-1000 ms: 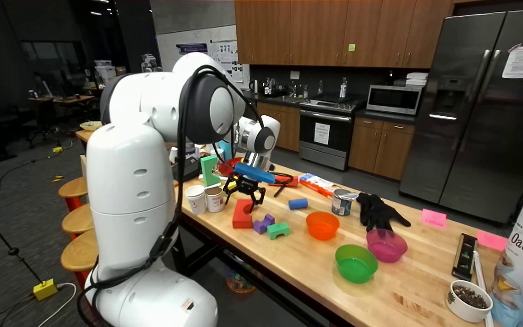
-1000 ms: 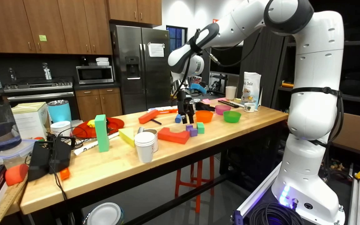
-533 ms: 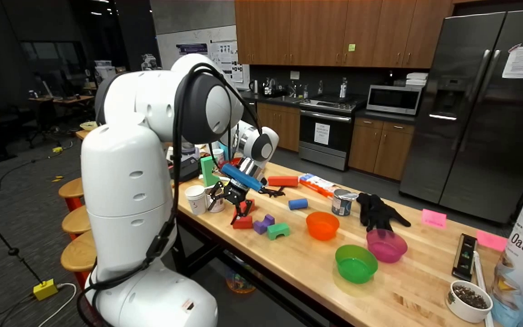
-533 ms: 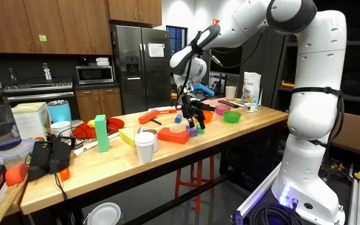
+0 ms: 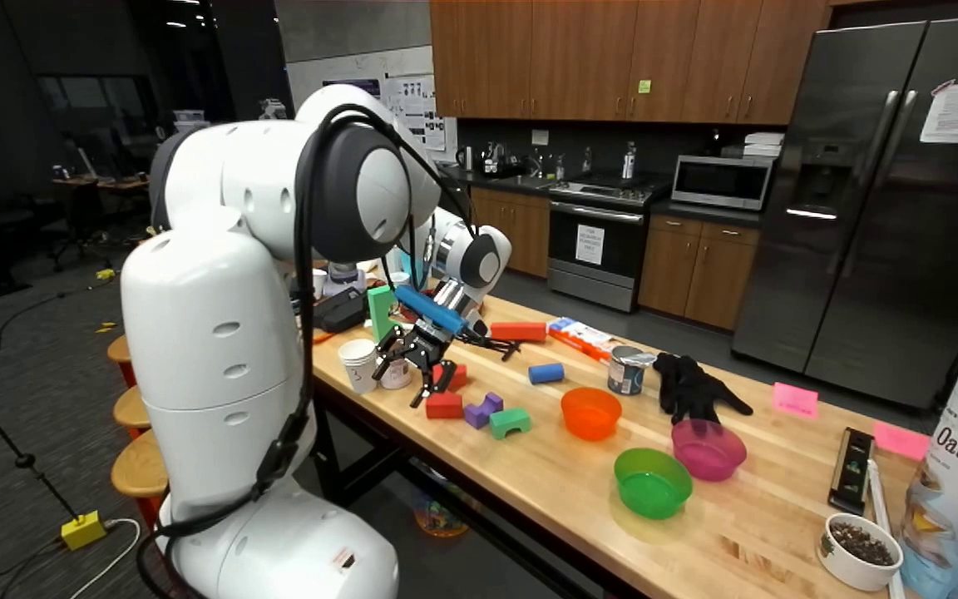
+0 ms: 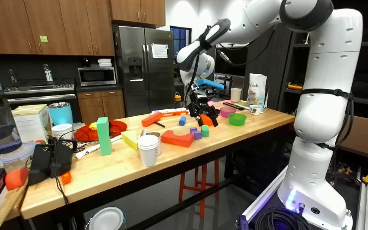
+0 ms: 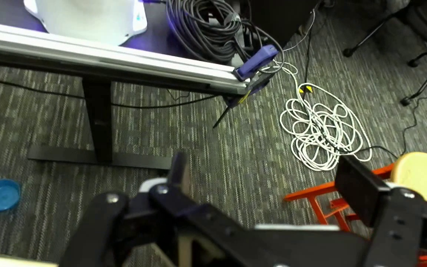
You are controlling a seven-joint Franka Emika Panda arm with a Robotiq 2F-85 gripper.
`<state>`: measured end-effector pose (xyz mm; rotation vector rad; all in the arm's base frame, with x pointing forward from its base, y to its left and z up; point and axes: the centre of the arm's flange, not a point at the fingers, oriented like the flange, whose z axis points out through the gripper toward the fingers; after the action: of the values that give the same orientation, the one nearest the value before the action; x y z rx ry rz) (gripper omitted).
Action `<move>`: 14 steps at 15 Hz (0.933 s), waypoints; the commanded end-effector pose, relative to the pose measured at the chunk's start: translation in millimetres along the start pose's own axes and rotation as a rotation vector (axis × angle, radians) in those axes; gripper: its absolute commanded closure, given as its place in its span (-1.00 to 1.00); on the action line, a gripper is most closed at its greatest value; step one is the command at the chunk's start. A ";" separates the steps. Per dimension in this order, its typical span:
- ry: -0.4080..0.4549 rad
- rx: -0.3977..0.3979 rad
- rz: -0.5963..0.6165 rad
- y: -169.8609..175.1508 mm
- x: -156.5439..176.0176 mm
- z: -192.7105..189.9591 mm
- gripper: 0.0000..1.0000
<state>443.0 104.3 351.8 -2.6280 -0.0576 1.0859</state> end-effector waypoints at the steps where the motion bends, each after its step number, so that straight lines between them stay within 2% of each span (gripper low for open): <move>1: -0.048 0.046 0.093 3.8 -18.4 -6.0 -1.00; 3: -0.067 0.056 0.106 6.1 -18.7 -5.7 -1.00; 7: -0.058 0.028 0.004 5.9 -7.2 -10.8 -1.00; 9: -0.030 -0.028 -0.131 2.3 -5.7 -15.8 -1.00; 14: 0.056 -0.185 -0.315 -21.7 -30.7 -23.8 -1.00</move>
<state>449.6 106.6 372.7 -2.6263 -0.3926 1.0362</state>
